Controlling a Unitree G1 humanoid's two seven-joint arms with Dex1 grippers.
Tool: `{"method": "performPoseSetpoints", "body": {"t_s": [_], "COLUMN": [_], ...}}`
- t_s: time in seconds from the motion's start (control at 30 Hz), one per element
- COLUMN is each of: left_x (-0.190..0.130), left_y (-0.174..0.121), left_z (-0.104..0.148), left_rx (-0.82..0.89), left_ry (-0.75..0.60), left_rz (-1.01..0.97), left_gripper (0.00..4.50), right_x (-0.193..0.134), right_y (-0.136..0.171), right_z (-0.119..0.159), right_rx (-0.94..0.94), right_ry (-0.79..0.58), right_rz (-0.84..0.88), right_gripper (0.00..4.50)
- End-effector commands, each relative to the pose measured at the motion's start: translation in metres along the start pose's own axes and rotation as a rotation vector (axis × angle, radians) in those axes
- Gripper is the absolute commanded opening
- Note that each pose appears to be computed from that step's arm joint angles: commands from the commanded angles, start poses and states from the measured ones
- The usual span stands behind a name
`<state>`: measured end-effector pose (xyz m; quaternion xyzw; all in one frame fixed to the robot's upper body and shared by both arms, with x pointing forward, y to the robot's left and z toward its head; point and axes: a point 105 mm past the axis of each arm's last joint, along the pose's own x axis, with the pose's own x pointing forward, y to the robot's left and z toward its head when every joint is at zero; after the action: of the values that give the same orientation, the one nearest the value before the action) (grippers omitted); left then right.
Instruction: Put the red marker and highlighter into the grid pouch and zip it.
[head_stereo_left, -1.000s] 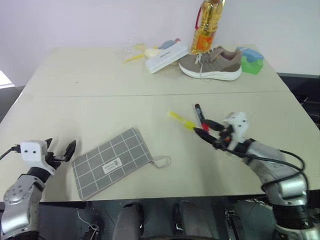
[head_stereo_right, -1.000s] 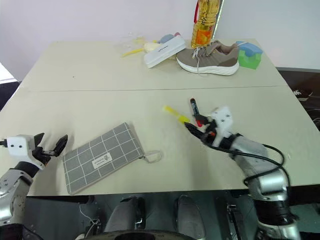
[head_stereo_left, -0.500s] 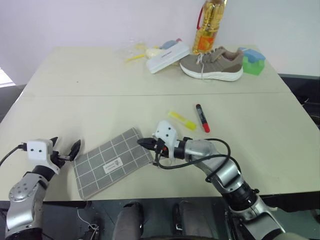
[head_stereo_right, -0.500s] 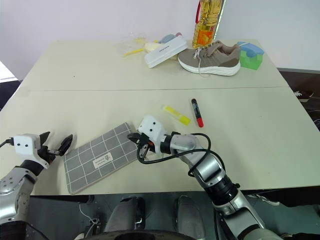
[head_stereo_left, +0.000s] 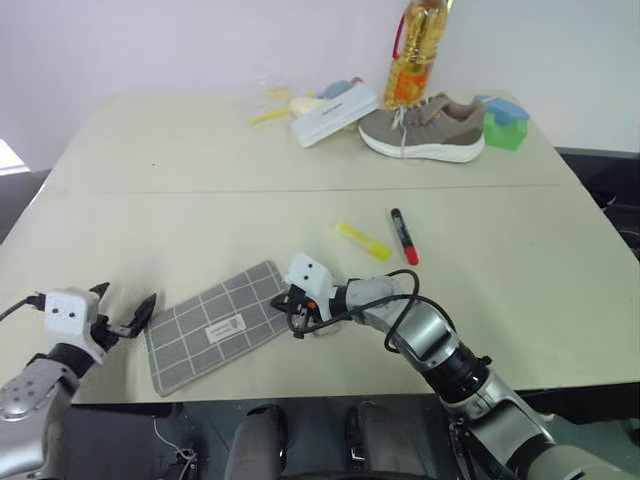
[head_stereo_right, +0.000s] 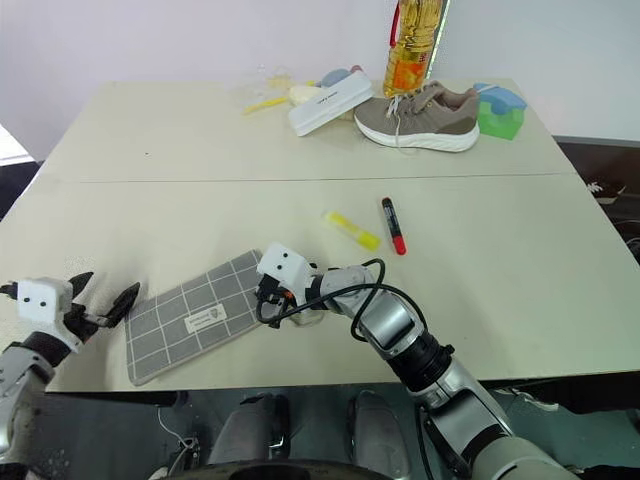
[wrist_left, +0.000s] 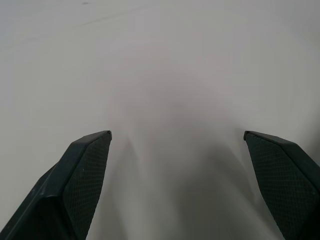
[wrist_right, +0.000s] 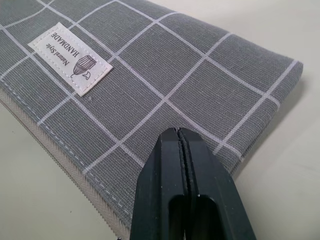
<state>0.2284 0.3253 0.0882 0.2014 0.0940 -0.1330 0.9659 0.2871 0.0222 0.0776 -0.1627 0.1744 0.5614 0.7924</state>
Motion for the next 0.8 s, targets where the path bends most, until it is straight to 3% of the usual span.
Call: {"method": "performPoseSetpoints", "body": {"t_s": [0.03,0.2,0.47,0.8], "left_x": [-0.018,-0.043,-0.063,-0.028], "left_y": [-0.014,-0.020,-0.024,-0.082], "left_z": [0.012,0.005,-0.011,0.027], "left_rx": [0.295,0.458,0.567,0.570], "left_ry": [0.017,0.068,0.127,-0.140], "left_rz": [-0.239,-0.467,-0.696,-0.760], "left_gripper": [4.50,4.50,4.50,4.50], "right_x": [-0.001,0.004,0.009,0.012], "right_y": [-0.001,0.001,0.001,-0.002], "right_z": [-0.020,-0.020,-0.017,-0.018], "right_rx": [0.034,0.026,0.025,0.052], "right_ry": [0.069,0.065,0.052,0.043], "right_rz": [-0.001,0.017,0.023,-0.016], "right_gripper": [0.02,0.02,0.02,0.02]}}
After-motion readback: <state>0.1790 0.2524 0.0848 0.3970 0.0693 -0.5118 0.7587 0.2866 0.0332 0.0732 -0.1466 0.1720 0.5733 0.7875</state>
